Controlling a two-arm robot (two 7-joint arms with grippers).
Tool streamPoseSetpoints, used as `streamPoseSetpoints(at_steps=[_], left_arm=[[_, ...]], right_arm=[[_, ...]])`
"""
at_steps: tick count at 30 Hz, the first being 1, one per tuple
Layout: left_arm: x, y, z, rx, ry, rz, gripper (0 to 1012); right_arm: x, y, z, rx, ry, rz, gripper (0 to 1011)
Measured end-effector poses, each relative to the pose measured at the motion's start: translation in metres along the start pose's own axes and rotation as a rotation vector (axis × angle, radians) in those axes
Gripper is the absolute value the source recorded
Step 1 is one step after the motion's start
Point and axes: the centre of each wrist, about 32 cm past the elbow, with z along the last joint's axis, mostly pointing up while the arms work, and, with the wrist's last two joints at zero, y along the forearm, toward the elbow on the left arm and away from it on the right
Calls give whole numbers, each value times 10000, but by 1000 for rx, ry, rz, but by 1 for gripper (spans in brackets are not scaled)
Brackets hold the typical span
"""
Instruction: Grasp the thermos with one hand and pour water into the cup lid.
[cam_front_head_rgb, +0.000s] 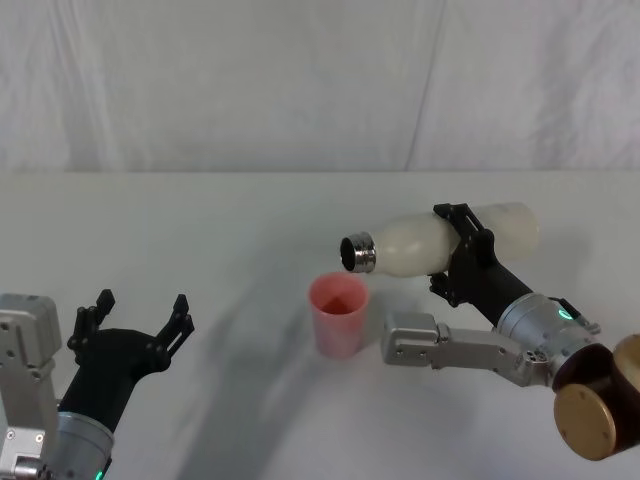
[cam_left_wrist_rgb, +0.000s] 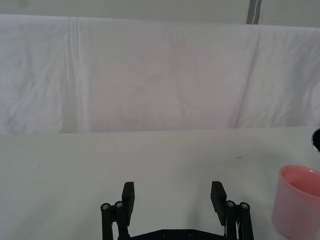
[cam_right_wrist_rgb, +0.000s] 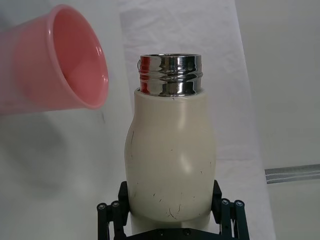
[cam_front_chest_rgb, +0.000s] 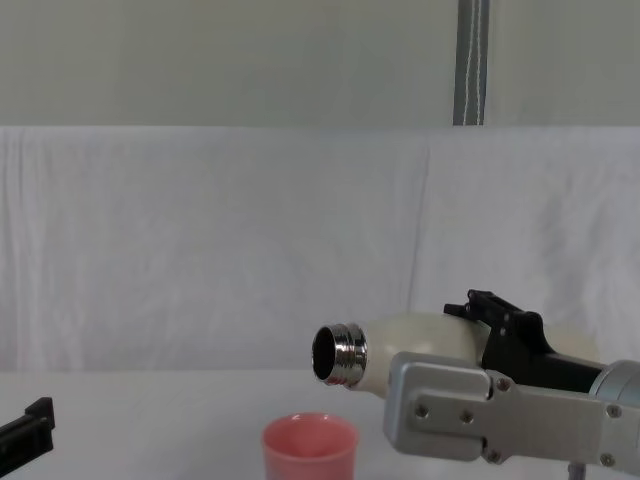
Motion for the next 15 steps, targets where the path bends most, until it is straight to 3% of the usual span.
streamPoseSetpoints(at_steps=[15], left_arm=[[0, 0, 0, 0, 0, 0, 1001]], right_arm=[[-21, -5, 15, 10, -35, 6, 951]])
